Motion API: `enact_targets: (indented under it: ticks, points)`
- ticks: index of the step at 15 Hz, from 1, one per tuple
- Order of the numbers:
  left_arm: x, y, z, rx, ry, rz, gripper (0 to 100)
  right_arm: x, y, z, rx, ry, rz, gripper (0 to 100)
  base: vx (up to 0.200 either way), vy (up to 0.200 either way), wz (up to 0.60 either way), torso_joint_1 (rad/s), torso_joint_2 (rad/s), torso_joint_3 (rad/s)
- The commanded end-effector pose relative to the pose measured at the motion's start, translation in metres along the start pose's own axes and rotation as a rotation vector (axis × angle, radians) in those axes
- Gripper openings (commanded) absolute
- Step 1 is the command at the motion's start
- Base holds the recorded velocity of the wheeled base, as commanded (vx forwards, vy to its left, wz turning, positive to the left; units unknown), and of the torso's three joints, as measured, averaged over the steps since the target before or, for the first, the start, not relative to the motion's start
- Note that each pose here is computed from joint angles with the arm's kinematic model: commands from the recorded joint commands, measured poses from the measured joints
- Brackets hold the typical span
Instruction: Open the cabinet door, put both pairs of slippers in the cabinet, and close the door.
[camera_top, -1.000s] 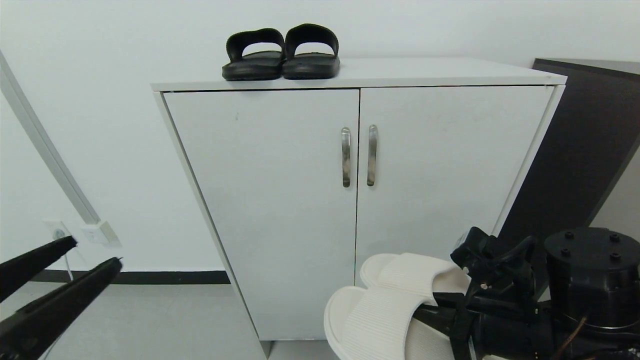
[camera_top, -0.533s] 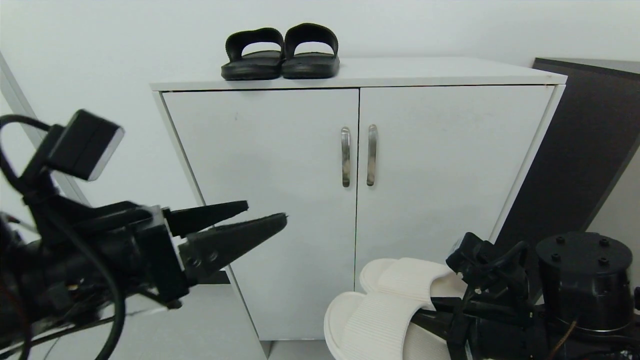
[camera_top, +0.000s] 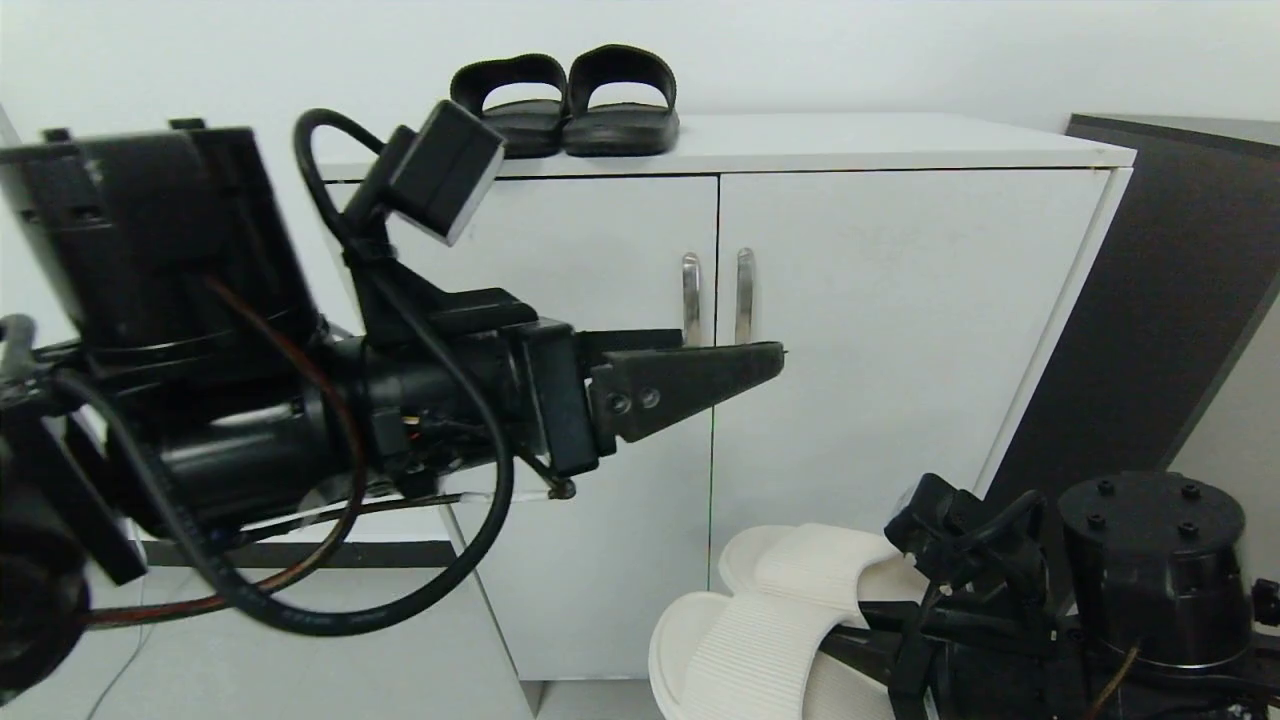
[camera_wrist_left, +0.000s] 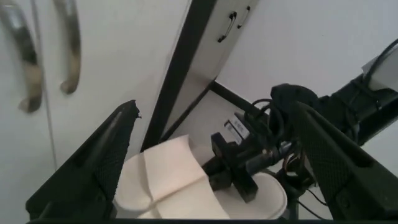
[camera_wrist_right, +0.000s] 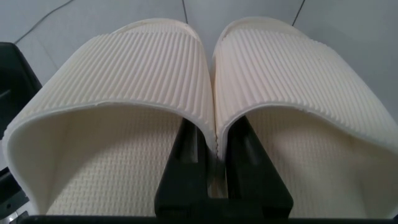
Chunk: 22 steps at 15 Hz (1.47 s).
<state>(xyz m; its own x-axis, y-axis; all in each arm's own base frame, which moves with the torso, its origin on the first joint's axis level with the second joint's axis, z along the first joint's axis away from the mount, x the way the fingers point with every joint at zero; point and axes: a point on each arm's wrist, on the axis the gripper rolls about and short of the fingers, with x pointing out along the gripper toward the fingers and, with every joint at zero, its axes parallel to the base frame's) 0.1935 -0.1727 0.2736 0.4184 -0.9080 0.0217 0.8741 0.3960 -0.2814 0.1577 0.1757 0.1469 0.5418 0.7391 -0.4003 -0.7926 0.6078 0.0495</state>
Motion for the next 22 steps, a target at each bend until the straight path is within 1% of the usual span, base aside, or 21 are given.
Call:
enact_targets:
  ticks: [1, 2, 3, 4, 5, 10, 13, 15, 18, 22]
  points:
    - [0.031, 0.016, -0.004, -0.017, 0.030, -0.001, 100, -0.001, 0.000, 0.000, 0.000, -0.001, 0.000, 0, 0.000, 0.000, 0.00, 0.000, 0.00, 0.000]
    - [0.041, 0.017, -0.003, -0.037, 0.030, -0.015, 100, -0.001, 0.000, 0.000, 0.000, -0.001, -0.001, 0, 0.000, 0.000, 0.00, 0.000, 0.00, 0.000]
    - [0.048, 0.019, 0.002, -0.070, 0.019, -0.024, 100, -0.001, 0.000, 0.000, -0.001, -0.001, -0.001, 0, 0.000, 0.000, 0.00, 0.000, 0.00, 0.000]
    - [0.053, 0.020, 0.004, -0.094, 0.011, -0.025, 100, -0.001, 0.000, 0.000, 0.000, -0.001, -0.003, 0, 0.000, 0.000, 0.00, 0.000, 0.00, 0.000]
    - [0.057, 0.023, 0.006, -0.103, 0.005, -0.015, 100, -0.001, 0.000, 0.000, 0.000, -0.001, -0.003, 0, 0.000, 0.000, 0.00, 0.000, 0.00, 0.000]
    - [0.066, 0.033, 0.005, -0.107, -0.010, 0.077, 100, -0.001, 0.000, -0.001, 0.000, -0.001, -0.003, 0, 0.000, 0.000, 0.00, 0.000, 0.00, 0.000]
    - [0.080, 0.041, 0.006, -0.100, -0.044, 0.151, 100, 0.000, 0.000, -0.002, 0.001, 0.003, -0.001, 0, 0.000, 0.000, 0.00, 0.000, 0.00, 0.000]
    - [0.086, 0.045, 0.005, -0.089, -0.041, 0.164, 100, 0.000, 0.000, -0.003, 0.001, 0.008, -0.001, 0, 0.000, 0.000, 0.00, 0.000, 0.00, 0.000]
    - [0.094, 0.054, 0.001, -0.090, -0.049, 0.219, 100, 0.001, 0.000, -0.003, 0.001, 0.011, 0.000, 0, 0.000, 0.000, 0.00, 0.000, 0.00, 0.000]
    - [0.104, 0.060, 0.000, -0.088, -0.055, 0.225, 100, 0.001, 0.000, -0.004, 0.002, 0.012, 0.000, 0, 0.000, 0.000, 0.00, 0.000, 0.00, 0.000]
